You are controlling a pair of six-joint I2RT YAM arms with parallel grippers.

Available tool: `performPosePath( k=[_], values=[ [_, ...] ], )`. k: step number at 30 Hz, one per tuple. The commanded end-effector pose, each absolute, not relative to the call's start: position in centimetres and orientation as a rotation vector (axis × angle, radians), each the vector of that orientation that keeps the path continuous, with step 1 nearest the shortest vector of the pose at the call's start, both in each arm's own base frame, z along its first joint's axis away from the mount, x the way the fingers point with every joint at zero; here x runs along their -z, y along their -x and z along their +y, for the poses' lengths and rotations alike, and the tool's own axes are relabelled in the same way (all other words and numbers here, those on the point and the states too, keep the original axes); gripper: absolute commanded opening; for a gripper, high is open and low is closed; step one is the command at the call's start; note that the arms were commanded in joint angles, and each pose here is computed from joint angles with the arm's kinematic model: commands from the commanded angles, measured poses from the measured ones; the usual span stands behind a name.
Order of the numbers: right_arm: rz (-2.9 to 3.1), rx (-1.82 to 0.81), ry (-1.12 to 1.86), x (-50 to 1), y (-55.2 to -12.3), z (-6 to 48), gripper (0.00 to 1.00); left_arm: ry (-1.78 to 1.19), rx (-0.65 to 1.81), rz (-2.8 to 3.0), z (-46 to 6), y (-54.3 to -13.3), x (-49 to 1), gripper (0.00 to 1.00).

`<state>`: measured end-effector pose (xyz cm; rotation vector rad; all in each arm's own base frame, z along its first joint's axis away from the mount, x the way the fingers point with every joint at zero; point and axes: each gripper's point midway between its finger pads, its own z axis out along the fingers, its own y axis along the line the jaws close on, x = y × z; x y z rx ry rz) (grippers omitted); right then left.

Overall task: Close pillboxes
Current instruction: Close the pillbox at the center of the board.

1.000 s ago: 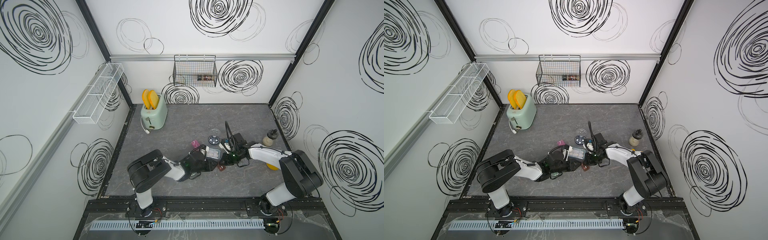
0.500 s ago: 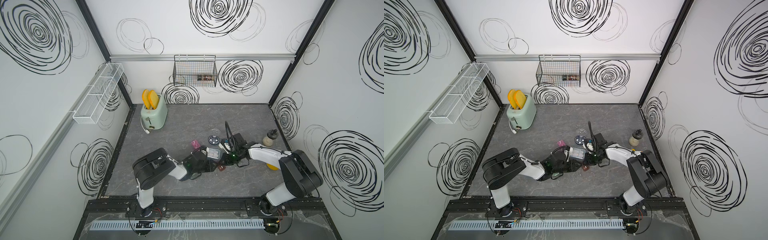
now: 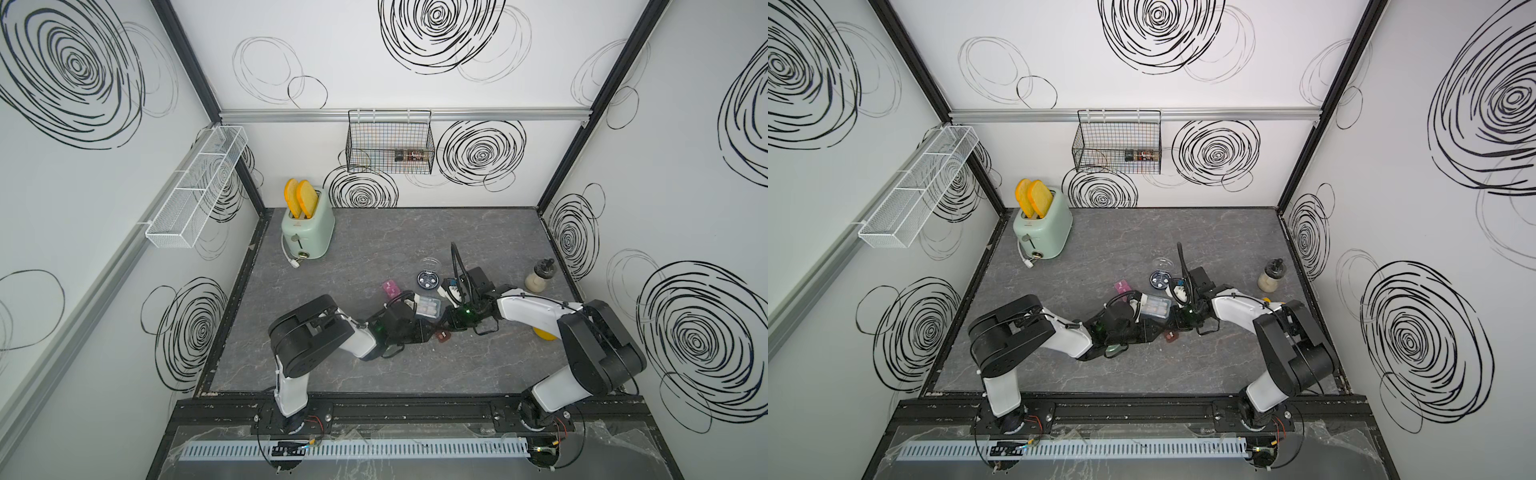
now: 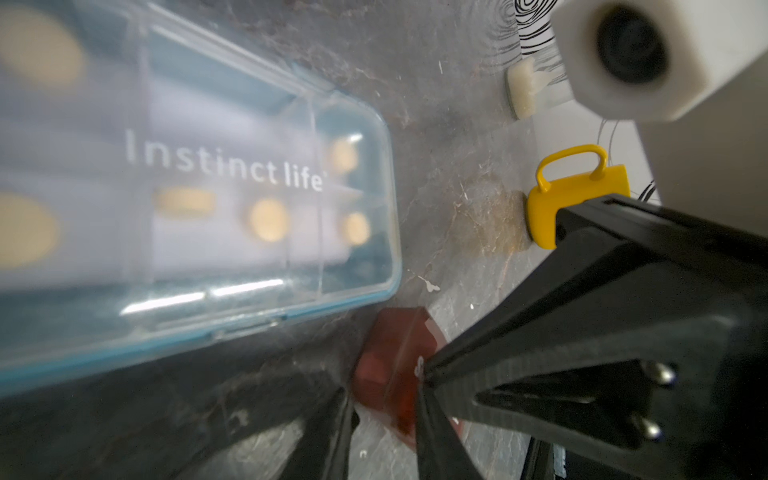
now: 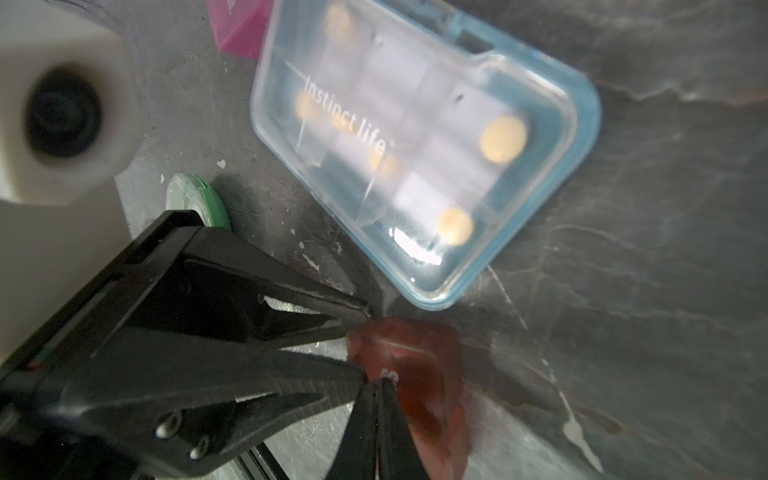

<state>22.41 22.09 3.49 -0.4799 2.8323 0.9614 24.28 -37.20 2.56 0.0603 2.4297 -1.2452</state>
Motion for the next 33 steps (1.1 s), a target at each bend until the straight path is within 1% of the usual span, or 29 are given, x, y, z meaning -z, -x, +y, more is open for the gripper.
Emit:
performPosePath(
  k=[1, 8, 22, 24, 30, 33],
  values=[
    [2.922, -0.910, 0.462, -1.4, -20.7, 21.0, 0.10, -0.063, 1.212, 2.441, -37.7, -24.4, -1.8, 0.28],
    [2.942, -0.883, 0.451, -0.9, -20.2, 20.5, 0.10, -0.046, 1.183, 2.463, -37.2, -24.0, -0.9, 0.20],
    [2.971, -0.846, 0.421, 0.0, -19.6, 19.9, 0.09, -0.031, 1.167, 2.487, -36.7, -22.8, 0.2, 0.14],
    [2.955, -0.869, 0.424, -0.4, -19.8, 20.2, 0.09, -0.028, 1.181, 2.479, -36.7, -22.8, -0.1, 0.17],
    [2.842, -0.910, 0.451, -4.2, -22.0, 21.5, 0.13, -0.051, 1.214, 2.410, -36.9, -23.8, -3.4, 0.38],
    [2.797, -0.914, 0.460, -6.2, -22.6, 21.7, 0.16, -0.052, 1.239, 2.365, -36.8, -24.1, -5.3, 0.42]
  ],
)
